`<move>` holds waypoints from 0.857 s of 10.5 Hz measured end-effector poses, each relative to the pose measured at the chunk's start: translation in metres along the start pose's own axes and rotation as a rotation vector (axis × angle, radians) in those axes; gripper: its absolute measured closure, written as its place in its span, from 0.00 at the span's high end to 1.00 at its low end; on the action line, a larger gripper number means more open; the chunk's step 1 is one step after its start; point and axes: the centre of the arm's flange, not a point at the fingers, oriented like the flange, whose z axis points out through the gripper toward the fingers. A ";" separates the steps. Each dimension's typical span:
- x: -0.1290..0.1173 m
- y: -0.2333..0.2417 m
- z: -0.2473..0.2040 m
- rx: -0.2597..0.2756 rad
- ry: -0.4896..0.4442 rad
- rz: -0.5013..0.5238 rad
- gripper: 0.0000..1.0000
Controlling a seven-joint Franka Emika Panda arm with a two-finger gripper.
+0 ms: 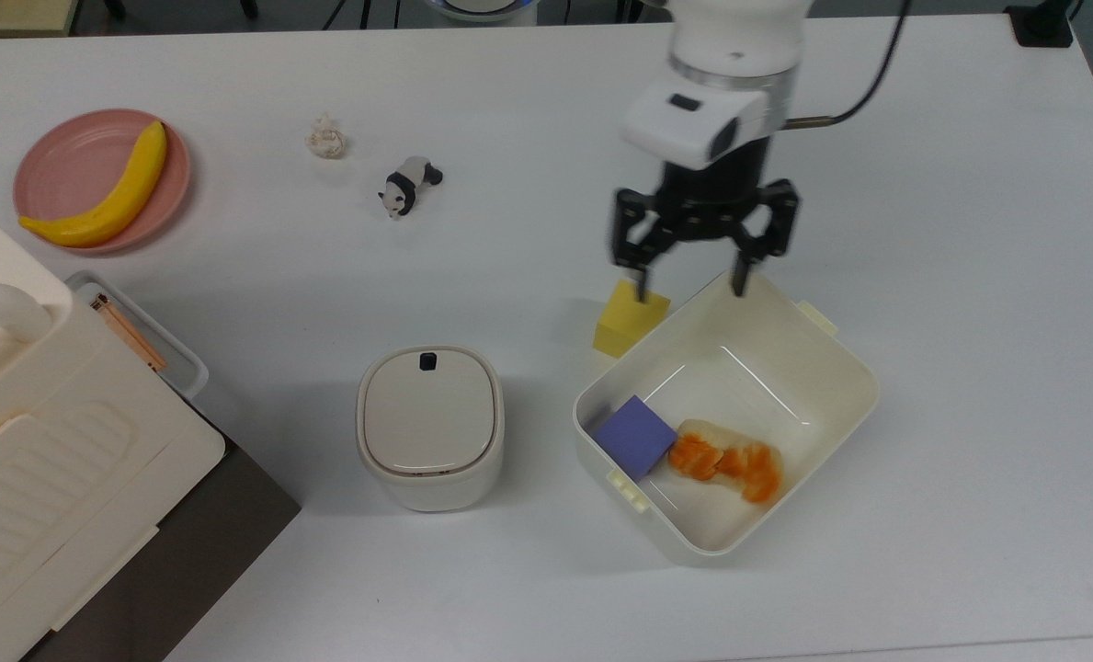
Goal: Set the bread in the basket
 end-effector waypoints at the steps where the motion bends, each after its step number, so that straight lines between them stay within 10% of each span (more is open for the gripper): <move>1: -0.002 0.025 -0.006 -0.031 -0.059 0.029 1.00; 9: -0.067 0.214 -0.089 -0.115 -0.389 0.201 1.00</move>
